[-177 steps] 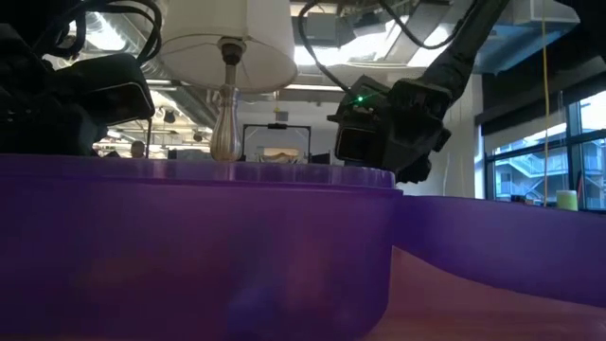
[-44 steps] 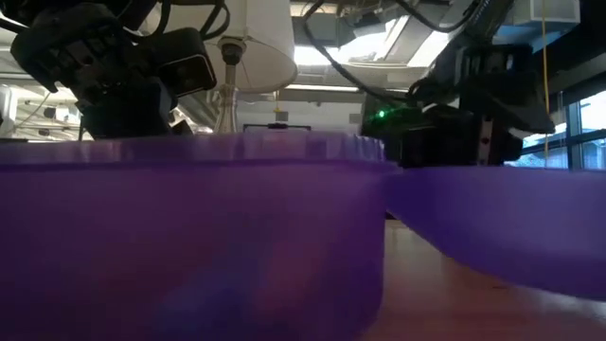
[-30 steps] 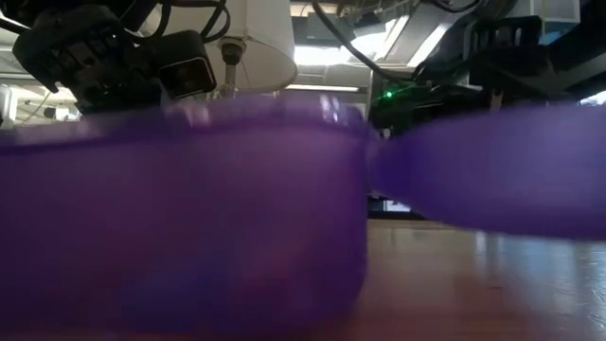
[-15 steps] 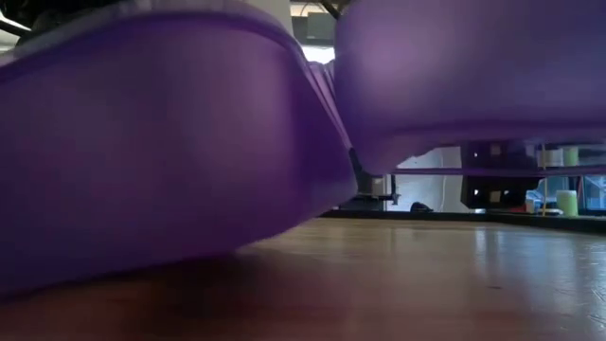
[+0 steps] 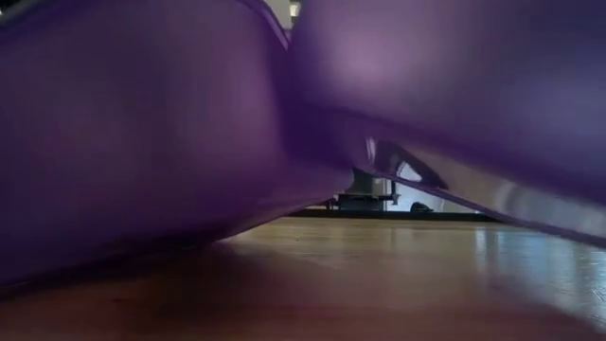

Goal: Pick & place school supplies into a supply box
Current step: Close the violet supply box

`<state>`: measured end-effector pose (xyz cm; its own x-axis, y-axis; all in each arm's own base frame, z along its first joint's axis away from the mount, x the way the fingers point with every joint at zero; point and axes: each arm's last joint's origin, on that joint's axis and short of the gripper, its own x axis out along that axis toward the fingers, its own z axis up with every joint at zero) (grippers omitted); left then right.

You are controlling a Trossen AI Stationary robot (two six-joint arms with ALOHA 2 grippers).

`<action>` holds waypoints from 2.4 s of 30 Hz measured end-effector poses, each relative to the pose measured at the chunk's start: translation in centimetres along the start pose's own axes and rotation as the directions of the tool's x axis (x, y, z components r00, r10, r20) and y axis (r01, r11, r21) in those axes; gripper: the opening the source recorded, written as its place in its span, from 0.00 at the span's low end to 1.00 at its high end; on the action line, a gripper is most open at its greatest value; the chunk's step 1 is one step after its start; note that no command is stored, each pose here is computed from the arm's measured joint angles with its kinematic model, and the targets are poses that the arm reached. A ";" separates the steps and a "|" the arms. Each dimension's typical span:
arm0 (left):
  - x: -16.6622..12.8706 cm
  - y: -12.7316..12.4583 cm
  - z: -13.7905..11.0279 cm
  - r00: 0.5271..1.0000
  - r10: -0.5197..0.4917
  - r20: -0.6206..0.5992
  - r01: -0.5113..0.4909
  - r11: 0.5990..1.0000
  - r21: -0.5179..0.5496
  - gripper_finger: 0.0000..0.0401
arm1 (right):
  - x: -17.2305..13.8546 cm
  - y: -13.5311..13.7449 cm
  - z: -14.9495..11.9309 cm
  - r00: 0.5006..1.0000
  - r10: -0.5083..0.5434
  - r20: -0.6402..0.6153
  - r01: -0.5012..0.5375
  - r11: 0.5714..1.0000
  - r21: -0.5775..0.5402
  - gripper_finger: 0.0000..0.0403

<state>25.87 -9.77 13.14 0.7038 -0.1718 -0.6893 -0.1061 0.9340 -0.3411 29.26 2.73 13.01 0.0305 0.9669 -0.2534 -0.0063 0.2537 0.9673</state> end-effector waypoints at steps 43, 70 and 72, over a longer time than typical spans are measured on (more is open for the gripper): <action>0.0 0.0 -0.1 1.000 0.001 -0.008 -0.001 1.000 -0.009 0.22 | 1.6 0.3 1.5 0.985 -0.165 0.058 0.170 0.982 -0.083 0.83; 0.0 0.2 -0.3 0.999 0.017 -0.032 -0.018 0.999 -0.033 0.22 | 1.2 2.5 3.2 0.995 0.004 0.101 0.029 0.946 -0.323 0.83; 0.0 0.2 -0.3 0.999 0.016 -0.032 -0.017 0.999 -0.032 0.22 | 1.0 3.2 3.0 0.994 0.007 0.106 0.030 0.939 -0.342 0.83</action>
<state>25.63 -9.70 12.90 0.6790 -0.1665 -0.7150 -0.1408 0.9263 -0.3495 32.28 4.47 15.89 0.1365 0.9602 -0.2436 -0.3469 0.2766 0.8962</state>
